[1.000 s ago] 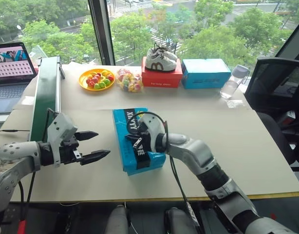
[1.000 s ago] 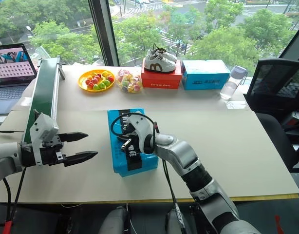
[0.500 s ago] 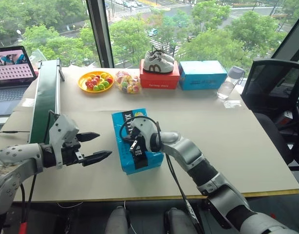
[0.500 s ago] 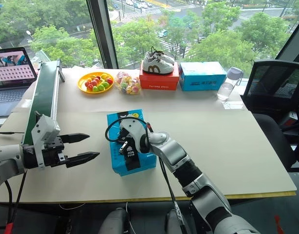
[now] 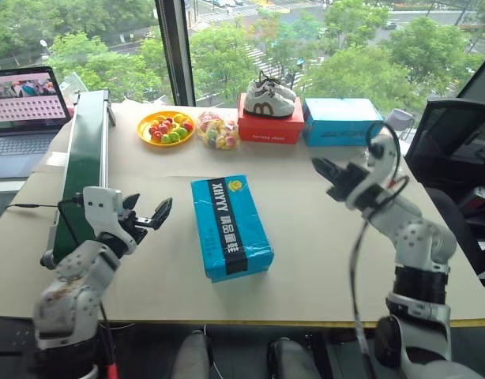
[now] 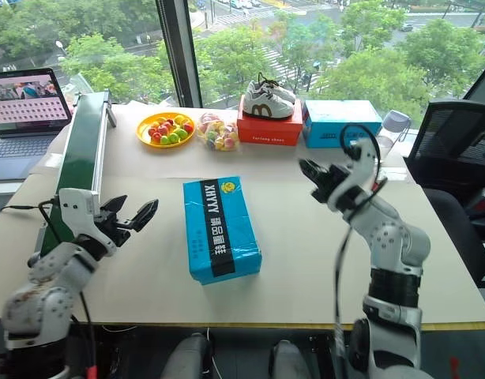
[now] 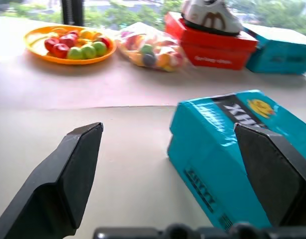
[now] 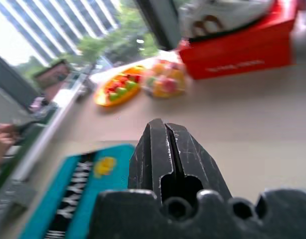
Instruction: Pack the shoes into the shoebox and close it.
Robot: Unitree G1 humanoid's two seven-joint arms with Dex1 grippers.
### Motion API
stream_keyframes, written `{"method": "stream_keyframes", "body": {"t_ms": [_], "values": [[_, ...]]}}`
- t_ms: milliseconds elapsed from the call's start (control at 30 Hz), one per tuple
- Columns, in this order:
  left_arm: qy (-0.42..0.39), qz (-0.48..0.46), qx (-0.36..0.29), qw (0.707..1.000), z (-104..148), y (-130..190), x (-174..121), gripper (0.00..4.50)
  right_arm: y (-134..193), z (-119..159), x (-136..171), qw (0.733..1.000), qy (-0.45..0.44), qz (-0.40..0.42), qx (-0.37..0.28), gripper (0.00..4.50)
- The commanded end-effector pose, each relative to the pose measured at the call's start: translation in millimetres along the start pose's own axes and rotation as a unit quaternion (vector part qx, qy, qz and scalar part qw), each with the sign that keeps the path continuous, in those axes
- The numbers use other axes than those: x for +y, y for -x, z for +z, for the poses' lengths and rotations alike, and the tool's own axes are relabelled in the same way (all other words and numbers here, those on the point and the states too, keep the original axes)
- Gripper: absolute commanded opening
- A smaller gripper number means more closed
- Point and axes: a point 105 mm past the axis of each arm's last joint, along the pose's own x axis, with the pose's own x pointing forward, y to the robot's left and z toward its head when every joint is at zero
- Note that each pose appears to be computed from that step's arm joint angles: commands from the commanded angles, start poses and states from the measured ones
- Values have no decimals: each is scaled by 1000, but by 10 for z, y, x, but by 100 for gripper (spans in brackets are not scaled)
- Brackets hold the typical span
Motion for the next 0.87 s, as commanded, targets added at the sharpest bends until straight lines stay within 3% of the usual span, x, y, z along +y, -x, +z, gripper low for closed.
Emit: {"method": "stream_keyframes", "body": {"t_ms": [33,167,400,867], "values": [[-30,59,-20,998,-63,-86,-38,450,28,22,-194,991,100,-75,-40,4],[-2,134,0,991,-340,-76,87,450,97,-249,-417,962,236,-133,-17,4],[-17,161,10,987,-492,-4,119,450,152,-537,-568,955,245,-166,-4,4],[-9,112,20,993,-601,0,-64,450,104,-688,-632,950,267,-161,13,4]]}}
